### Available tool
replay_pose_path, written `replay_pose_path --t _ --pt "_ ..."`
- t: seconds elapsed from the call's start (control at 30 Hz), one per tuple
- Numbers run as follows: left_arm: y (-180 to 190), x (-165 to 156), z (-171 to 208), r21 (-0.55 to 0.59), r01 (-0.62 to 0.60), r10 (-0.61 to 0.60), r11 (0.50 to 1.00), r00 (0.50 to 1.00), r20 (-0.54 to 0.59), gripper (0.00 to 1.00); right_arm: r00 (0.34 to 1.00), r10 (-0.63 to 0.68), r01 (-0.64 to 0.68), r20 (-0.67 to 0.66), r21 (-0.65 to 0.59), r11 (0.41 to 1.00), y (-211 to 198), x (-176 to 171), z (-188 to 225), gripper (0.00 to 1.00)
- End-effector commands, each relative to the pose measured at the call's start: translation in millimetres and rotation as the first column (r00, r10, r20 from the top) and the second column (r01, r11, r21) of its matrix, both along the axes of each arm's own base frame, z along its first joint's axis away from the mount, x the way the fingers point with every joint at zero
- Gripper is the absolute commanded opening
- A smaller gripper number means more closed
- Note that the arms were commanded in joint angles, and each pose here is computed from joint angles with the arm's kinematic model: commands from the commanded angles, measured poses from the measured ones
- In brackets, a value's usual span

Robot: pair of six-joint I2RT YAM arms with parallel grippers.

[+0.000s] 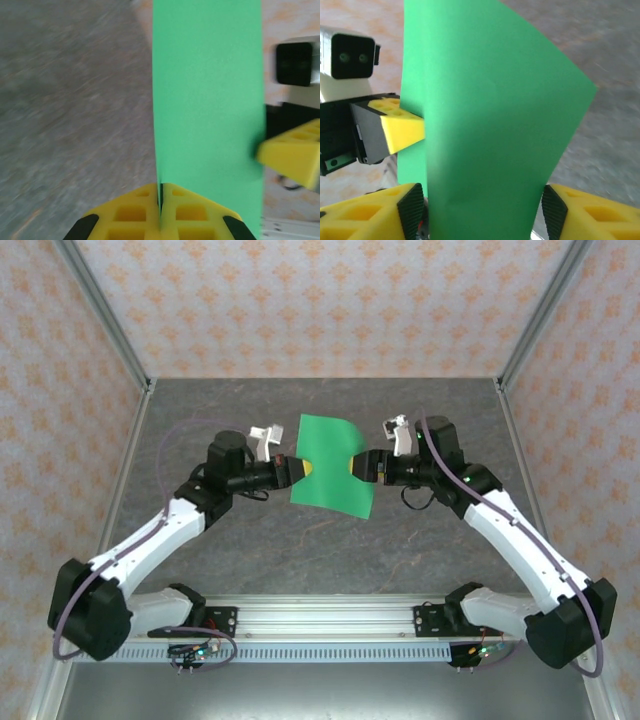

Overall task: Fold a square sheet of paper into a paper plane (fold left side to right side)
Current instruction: Place a square sheet of paper at the center of the table, then first fold in half a square sheet of paper at the center of the table.

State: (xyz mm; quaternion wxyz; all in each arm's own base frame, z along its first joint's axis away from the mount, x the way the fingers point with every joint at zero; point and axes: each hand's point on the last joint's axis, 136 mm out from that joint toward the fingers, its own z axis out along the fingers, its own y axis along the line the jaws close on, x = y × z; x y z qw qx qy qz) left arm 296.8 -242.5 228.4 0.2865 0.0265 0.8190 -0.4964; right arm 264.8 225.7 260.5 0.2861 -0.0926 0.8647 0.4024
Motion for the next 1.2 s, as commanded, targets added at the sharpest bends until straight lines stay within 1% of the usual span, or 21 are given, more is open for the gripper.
replay_pose_path --t 0.0,0.03,0.13,0.2,0.27,0.33,0.43,0.53,0.6,0.7,0.77,0.87,0.97,1.03,1.17 --pt "14 2 -67 0.172 -0.053 0.072 0.984 0.992 -0.105 0.0 0.995 -0.093 0.086 -0.032 -0.175 0.981 -24 5 -41 0.75" --pt "18 4 -84 0.213 -0.066 0.095 0.975 0.987 -0.129 0.0 0.993 -0.113 0.102 -0.044 -0.199 0.975 -27 8 -51 0.77" --pt "29 7 -126 0.308 -0.084 0.148 0.948 0.97 -0.192 0.0 0.984 -0.152 0.125 -0.096 -0.237 0.963 -29 14 -81 0.77" --pt "33 7 -149 0.353 -0.083 0.174 0.932 0.957 -0.232 0.0 0.977 -0.16 0.126 -0.138 -0.23 0.965 -24 18 -99 0.76" --pt "37 7 -164 0.384 -0.086 0.197 0.919 0.946 -0.258 0.0 0.967 -0.17 0.129 -0.189 -0.211 0.969 -18 22 -116 0.68" --pt "40 7 -171 0.403 -0.098 0.219 0.91 0.939 -0.265 0.0 0.952 -0.176 0.134 -0.249 -0.179 0.975 -7 26 -136 0.55" --pt "44 6 -171 0.421 -0.105 0.234 0.901 0.934 -0.268 0.0 0.936 -0.159 0.12 -0.313 -0.139 0.983 14 30 -162 0.42" --pt "45 5 -169 0.425 -0.105 0.237 0.899 0.933 -0.269 0.0 0.927 -0.147 0.098 -0.344 -0.155 0.983 30 33 -183 0.31" --pt "45 3 -169 0.426 -0.098 0.233 0.899 0.933 -0.276 0.01 0.923 -0.146 0.092 -0.357 -0.165 0.982 38 36 -192 0.27" --pt "44 1 -169 0.422 -0.086 0.224 0.903 0.931 -0.288 0.02 0.911 -0.169 0.094 -0.375 -0.212 0.973 39 38 -208 0.24" --pt "40 1 -165 0.405 -0.081 0.214 0.911 0.931 -0.295 0.06 0.898 -0.189 0.092 -0.398 -0.248 0.964 36 37 -221 0.23" --pt "30 1 -155 0.369 -0.067 0.185 0.927 0.938 -0.293 0.17 0.879 -0.208 0.08 -0.429 -0.297 0.951 32 30 -238 0.23" --pt "13 3 -137 0.31 -0.049 0.141 0.949 0.949 -0.282 0.28 0.867 -0.236 0.07 -0.438 -0.362 0.93 22 24 -251 0.23" --pt "1 5 -124 0.273 -0.036 0.112 0.961 0.958 -0.265 0.39 0.862 -0.249 0.065 -0.441 -0.391 0.918 16 21 -257 0.23" --pt "-21 7 -111 0.227 0.001 0.058 0.974 0.966 -0.251 0.49 0.86 -0.254 0.059 -0.443 -0.408 0.911 12 16 -263 0.23"
